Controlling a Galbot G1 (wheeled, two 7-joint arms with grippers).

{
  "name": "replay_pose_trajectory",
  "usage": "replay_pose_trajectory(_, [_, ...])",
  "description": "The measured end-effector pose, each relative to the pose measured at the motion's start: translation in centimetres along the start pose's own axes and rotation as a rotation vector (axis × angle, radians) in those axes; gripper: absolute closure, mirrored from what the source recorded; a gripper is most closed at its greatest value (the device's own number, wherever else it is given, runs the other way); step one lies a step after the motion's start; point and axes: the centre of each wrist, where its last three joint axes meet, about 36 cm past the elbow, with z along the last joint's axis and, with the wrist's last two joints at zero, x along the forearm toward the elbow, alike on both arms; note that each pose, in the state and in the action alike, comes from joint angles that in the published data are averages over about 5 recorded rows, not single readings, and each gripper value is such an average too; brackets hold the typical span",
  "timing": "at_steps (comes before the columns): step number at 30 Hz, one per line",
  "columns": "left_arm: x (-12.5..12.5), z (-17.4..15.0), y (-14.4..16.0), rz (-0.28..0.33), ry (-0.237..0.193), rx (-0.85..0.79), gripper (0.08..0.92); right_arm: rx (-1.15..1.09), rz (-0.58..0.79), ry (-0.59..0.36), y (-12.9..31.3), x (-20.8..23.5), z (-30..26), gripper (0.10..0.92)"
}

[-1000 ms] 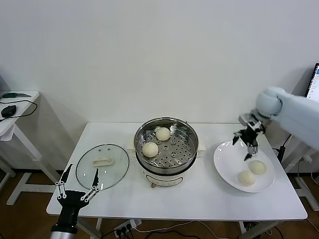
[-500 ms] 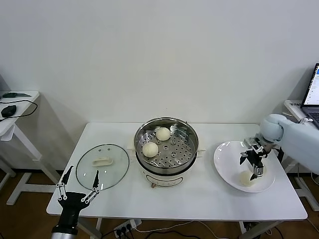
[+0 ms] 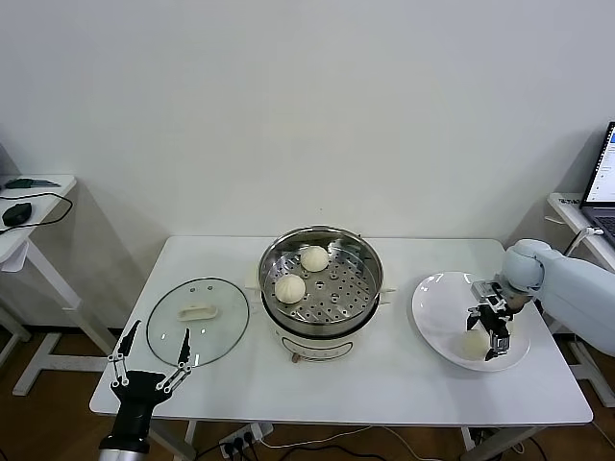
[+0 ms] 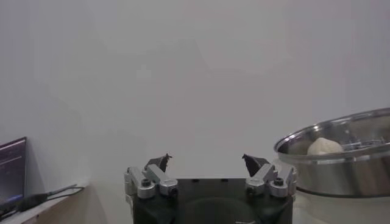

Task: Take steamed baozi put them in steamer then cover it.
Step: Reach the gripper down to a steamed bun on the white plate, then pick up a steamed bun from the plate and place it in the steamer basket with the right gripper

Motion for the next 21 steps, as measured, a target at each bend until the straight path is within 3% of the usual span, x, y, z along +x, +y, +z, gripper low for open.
replay_pose_trajectory(6, [-0.1,0.0,-0.1,0.0,-0.003,0.003,0.177,0.004,0.01,-0.001,0.0,-0.1,-0.1,0.354])
replay_pose_trajectory(12, [-0.2,-0.2,-0.1,0.004,-0.006,0.003,0.177,0.03,0.026,0.001,-0.3,1.2,-0.4,0.368])
replay_pose_trajectory(21, [-0.1,-0.5,-0.2,0.011,-0.009,0.004,0.177,0.29,0.131,-0.025,-3.3,9.3,-4.9,0.361])
